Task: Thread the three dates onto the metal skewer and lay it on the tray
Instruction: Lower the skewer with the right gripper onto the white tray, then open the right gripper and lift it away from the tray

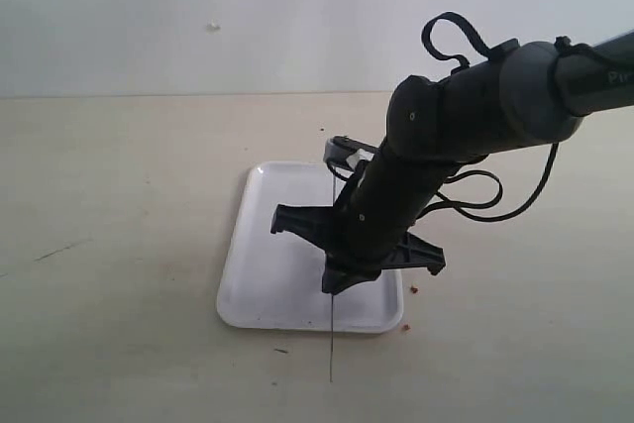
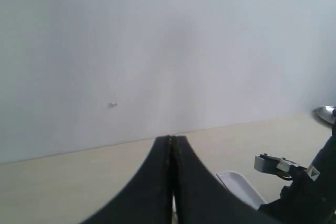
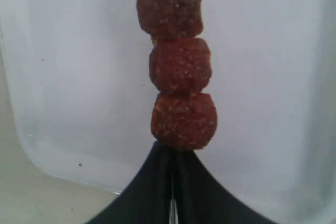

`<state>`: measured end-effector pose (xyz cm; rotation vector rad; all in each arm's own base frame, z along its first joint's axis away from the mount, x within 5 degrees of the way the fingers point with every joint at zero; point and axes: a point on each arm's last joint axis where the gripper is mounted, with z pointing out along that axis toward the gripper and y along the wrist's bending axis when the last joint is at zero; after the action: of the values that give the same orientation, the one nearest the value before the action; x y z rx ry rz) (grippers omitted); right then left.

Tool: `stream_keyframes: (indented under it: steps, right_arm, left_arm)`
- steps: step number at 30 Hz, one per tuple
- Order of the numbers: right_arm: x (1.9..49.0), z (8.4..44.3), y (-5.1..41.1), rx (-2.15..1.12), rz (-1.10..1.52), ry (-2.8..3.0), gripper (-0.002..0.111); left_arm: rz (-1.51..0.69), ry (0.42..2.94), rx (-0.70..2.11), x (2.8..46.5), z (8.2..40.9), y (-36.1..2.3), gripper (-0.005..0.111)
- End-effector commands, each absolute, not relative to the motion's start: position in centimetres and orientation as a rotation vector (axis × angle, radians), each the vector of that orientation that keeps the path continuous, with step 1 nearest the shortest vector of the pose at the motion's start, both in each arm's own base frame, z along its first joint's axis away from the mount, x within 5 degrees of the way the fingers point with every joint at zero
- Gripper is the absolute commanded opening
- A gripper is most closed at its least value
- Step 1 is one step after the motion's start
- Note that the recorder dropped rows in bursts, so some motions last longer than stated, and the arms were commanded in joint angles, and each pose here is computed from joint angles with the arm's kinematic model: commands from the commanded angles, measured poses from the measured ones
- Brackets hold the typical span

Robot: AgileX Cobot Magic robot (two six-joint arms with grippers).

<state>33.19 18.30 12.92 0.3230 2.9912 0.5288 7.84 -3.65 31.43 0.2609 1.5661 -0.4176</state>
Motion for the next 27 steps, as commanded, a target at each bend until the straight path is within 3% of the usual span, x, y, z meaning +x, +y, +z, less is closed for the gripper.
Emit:
stream_keyframes:
  steps: [1,7,17,27]
  right_arm:
    - [33.2,13.3,18.2,0.297,0.518,2.984,0.000]
    - [32.9,13.3,18.2,0.283,0.510,3.016,0.002]
    - [33.0,13.4,18.2,0.192,0.502,2.998,0.040]
    - [32.7,15.6,17.8,0.103,0.487,2.962,0.041]
  left_arm:
    - [-0.432,1.532,0.231,6.9,30.4,-3.2,0.000]
    - [-0.475,1.523,0.204,6.3,30.0,-3.1,0.000]
    - [-0.491,1.585,0.241,6.2,29.4,-3.3,0.000]
    - [-0.522,1.681,0.293,5.9,28.5,-3.8,0.000]
